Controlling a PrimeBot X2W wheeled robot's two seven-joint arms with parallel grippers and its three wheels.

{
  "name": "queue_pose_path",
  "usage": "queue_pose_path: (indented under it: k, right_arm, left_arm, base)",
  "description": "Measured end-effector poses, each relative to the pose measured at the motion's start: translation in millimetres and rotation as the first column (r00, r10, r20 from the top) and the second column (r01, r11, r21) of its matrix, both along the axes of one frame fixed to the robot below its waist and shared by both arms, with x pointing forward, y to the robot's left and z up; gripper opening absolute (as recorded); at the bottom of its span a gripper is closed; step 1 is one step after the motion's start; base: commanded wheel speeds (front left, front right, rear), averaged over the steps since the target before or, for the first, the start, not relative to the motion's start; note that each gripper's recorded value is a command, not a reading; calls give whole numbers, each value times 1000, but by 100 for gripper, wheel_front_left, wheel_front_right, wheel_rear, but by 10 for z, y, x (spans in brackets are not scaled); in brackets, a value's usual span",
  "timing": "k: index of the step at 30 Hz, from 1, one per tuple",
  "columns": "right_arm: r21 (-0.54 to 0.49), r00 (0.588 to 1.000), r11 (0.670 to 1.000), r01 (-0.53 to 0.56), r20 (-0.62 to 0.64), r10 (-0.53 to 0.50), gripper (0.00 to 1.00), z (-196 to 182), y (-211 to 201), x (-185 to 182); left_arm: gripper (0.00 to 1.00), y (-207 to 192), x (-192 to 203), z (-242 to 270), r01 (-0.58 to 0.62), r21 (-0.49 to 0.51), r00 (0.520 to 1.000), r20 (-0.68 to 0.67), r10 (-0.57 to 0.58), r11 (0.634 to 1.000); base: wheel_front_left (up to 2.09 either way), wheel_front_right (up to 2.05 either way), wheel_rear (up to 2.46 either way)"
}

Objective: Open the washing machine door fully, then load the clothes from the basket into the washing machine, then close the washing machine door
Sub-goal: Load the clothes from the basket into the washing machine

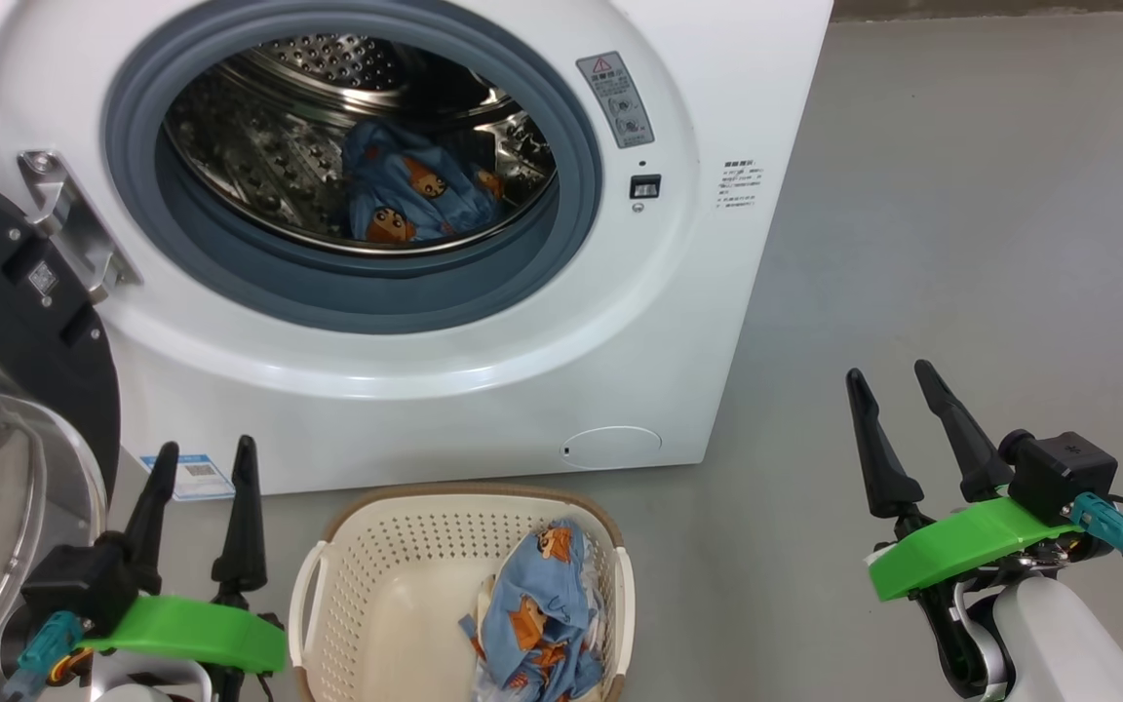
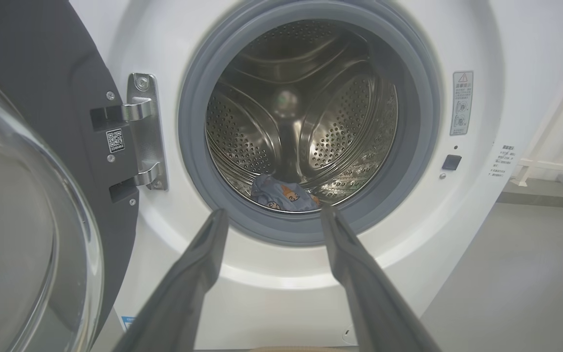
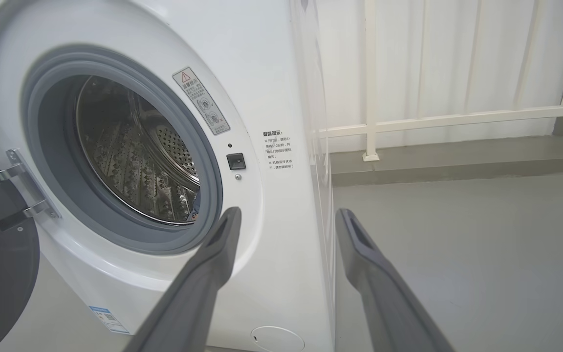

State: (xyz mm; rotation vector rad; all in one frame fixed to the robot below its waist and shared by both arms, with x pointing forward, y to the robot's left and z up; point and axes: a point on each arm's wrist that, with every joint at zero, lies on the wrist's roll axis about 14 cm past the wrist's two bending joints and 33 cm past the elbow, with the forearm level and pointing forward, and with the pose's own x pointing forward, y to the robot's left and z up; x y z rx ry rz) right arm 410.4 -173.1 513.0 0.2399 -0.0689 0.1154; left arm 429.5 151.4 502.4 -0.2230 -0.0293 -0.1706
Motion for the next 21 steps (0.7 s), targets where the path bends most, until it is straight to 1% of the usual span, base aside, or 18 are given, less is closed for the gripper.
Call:
queue_pose_path:
  k: [21]
  right_arm:
    - [-4,1000,1000,2,-3,-2,100,-9,-15,-7]
  left_arm:
    - [100,-43,-3,2,11,-1,1000,1,-11,1000]
  base:
    - [0,0,0]
